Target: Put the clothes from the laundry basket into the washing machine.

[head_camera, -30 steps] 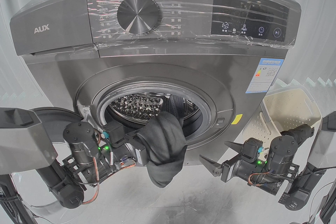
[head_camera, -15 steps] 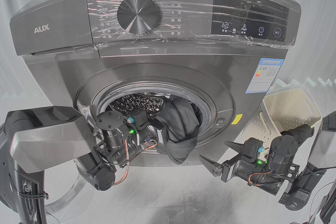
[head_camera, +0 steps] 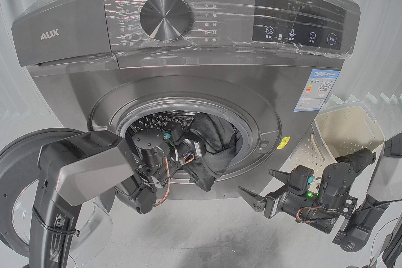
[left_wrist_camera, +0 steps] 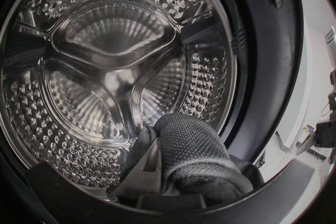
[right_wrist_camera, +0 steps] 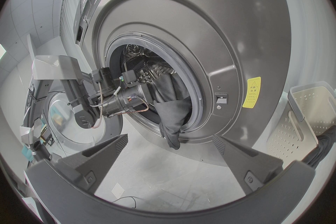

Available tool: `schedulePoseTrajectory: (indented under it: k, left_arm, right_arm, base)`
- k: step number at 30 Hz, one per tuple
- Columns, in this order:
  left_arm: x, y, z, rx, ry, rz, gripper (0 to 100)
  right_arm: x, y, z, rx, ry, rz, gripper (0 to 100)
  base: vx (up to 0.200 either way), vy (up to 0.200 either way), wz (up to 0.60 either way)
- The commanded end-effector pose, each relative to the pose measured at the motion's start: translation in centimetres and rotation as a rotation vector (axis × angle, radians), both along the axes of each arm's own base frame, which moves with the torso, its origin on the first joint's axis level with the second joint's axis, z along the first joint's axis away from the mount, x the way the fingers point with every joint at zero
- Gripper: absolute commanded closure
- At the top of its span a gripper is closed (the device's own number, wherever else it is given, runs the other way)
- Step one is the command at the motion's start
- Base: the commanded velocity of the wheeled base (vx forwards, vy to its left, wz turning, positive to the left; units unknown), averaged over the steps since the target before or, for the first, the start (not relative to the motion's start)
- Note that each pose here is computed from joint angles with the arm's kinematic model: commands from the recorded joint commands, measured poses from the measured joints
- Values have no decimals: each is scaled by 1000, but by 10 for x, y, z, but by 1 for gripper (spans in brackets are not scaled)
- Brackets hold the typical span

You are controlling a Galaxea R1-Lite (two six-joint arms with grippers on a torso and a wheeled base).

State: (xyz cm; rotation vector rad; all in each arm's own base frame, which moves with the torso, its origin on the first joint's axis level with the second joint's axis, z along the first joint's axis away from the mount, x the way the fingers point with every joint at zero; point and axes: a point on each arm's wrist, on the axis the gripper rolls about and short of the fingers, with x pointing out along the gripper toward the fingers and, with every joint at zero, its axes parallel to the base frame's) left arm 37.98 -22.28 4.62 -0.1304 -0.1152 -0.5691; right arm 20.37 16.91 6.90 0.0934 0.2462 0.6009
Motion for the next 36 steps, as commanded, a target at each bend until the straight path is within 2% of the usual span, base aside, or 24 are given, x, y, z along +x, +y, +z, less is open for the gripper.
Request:
schedulePoseTrajectory:
  k: [1,7,15,21,22,23,24,26,35,36]
  left_arm:
    - [14,-6,-20,16,30,16,100]
    - [32,-4,-12,32,62,85,100]
    - [56,3,3,54,98,131,100]
    - [68,-1,11,40,81,165,100]
    - [75,-1,11,31,72,197,100]
    - [75,-1,11,31,72,197,100]
    - [85,-1,12,9,45,249,100]
    - [90,1,14,-6,29,270,100]
    - [91,4,13,-2,35,288,100]
    - [89,4,10,5,46,285,0]
  right_arm:
    - [0,1,-5,-11,13,5,0]
    - [0,2,-6,-14,16,5,0]
    - [-3,3,-8,-23,25,14,0]
    - [-3,3,-8,-23,25,16,0]
    - [-3,3,-8,-23,25,16,0]
    - [-3,3,-8,-23,25,16,0]
    - [-3,3,-8,-23,25,16,0]
    - [-3,3,-8,-23,25,17,0]
    - [-3,4,-8,-23,25,19,0]
    - [-3,4,-8,-23,25,19,0]
  base:
    - [0,0,0]
    - [0,0,0]
    - [0,0,0]
    - [0,0,0]
    - [0,0,0]
    - [0,0,0]
    - [0,0,0]
    - [0,0,0]
    - [0,0,0]
    - [0,0,0]
